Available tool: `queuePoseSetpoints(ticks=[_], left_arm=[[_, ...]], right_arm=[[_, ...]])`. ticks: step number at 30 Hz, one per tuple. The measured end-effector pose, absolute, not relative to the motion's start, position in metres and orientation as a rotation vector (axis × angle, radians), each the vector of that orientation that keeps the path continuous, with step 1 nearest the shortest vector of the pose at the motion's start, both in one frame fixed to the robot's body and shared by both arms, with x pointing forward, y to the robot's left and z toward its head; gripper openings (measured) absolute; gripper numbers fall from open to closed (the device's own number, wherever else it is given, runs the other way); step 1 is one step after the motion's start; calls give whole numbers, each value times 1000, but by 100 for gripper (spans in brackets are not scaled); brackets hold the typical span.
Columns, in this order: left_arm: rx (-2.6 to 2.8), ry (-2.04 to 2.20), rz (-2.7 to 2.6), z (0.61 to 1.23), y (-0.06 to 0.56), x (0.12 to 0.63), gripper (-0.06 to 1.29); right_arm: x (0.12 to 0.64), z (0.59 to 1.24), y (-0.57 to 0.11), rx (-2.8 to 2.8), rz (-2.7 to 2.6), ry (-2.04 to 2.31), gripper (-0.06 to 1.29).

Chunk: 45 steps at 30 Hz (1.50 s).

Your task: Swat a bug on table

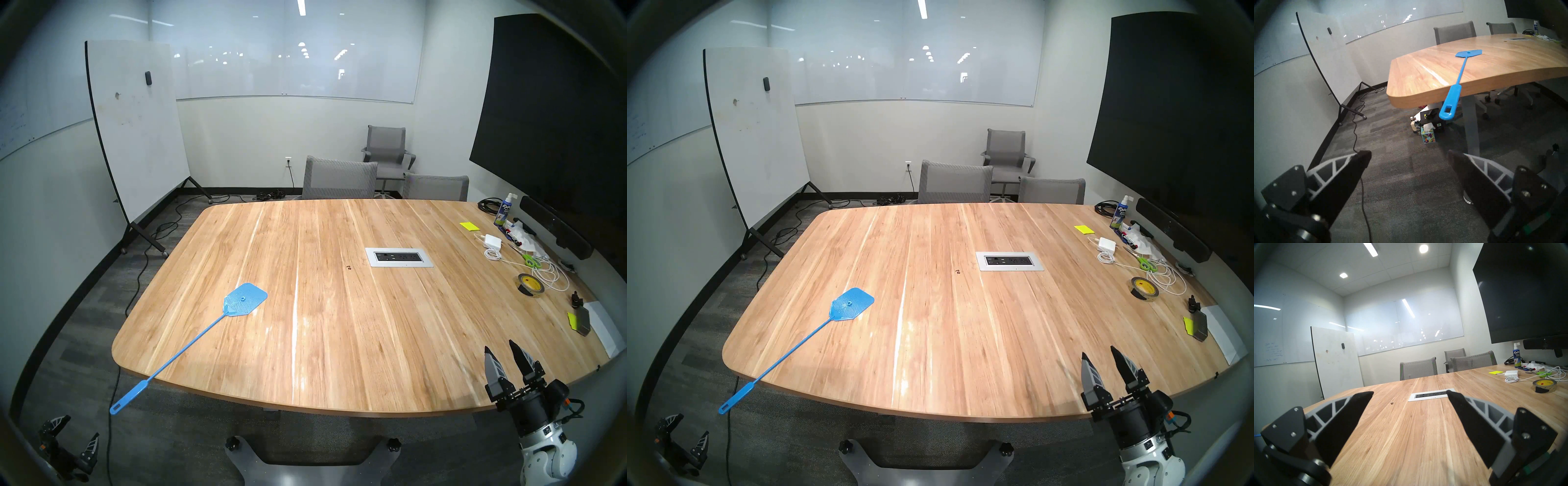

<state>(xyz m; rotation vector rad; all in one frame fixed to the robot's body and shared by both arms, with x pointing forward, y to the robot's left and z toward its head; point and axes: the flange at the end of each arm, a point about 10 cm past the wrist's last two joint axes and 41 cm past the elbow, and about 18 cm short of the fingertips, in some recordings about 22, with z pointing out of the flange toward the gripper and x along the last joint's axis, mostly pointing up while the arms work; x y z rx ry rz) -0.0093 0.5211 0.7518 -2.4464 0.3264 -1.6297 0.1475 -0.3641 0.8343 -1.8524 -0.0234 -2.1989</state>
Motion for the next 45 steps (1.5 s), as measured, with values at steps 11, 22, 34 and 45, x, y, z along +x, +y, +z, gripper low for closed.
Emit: queuePoseSetpoints(ticks=[11, 22, 34, 45], left_arm=[[-2529, 455, -1669, 769, 507, -45, 121], [-2448, 453, -1660, 784, 507, -65, 121], [-2283, 548, -1445, 773, 494, -78, 121], [-2183, 686, -1263, 768, 480, -105, 121]], right_arm=[[148, 834, -364, -1852, -2200, -24, 124], [147, 835, -365, -1853, -2201, -25, 124], [147, 835, -365, -1853, -2201, -25, 124], [147, 835, -365, -1852, -2201, -25, 124]])
